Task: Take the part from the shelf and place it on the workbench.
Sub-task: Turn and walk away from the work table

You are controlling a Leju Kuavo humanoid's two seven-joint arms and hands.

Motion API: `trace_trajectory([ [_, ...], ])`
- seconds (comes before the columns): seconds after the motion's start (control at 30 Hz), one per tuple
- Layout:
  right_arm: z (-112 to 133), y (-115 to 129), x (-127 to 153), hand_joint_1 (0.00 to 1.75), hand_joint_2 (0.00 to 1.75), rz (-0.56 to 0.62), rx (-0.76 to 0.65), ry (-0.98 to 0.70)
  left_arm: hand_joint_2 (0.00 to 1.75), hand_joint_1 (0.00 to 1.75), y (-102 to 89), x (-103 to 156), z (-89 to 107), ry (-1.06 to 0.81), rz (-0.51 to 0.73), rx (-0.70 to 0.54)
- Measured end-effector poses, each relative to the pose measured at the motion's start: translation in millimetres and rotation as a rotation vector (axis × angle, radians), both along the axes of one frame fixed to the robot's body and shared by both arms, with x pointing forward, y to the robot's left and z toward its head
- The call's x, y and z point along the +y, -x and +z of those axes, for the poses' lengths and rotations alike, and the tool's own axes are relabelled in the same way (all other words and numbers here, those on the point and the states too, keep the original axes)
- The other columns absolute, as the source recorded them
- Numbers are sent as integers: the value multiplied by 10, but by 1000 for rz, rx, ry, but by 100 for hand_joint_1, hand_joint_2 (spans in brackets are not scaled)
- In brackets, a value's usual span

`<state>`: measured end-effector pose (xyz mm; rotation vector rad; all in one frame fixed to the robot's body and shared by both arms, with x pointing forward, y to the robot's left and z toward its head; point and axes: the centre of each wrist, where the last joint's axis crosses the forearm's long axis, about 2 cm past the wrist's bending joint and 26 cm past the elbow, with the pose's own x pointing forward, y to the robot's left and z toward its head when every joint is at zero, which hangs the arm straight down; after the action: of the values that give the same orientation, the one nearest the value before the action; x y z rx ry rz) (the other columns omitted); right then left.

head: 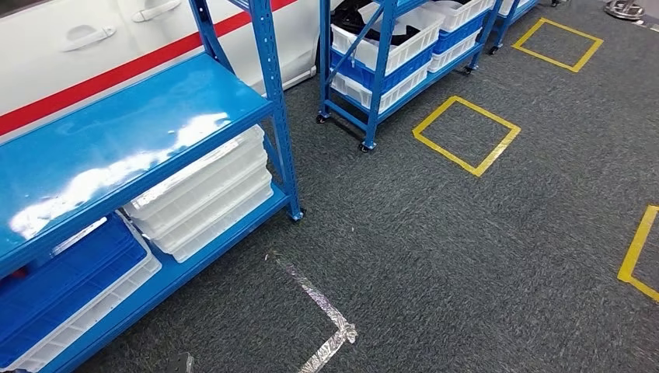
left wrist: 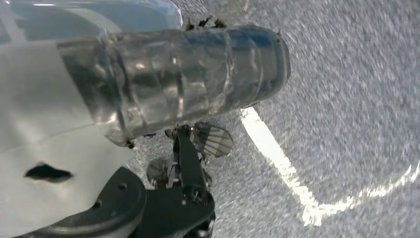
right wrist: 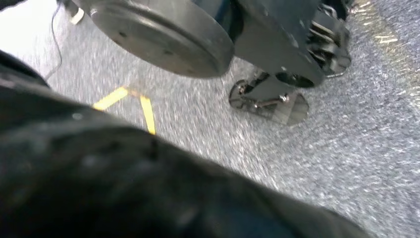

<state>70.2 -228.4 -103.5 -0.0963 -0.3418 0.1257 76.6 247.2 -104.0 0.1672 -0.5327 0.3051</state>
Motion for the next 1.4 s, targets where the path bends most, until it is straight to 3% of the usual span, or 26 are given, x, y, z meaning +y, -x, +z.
trace_trajectory([
  [1.03, 0, -8, -17, 0, 0, 133, 16, 48, 0, 0, 7, 41, -5, 0, -4, 15],
  [1.4, 3, 0, 1, 0, 0, 250, 9, 104, 0, 0, 17, 50, -8, 8, 4, 19],
])
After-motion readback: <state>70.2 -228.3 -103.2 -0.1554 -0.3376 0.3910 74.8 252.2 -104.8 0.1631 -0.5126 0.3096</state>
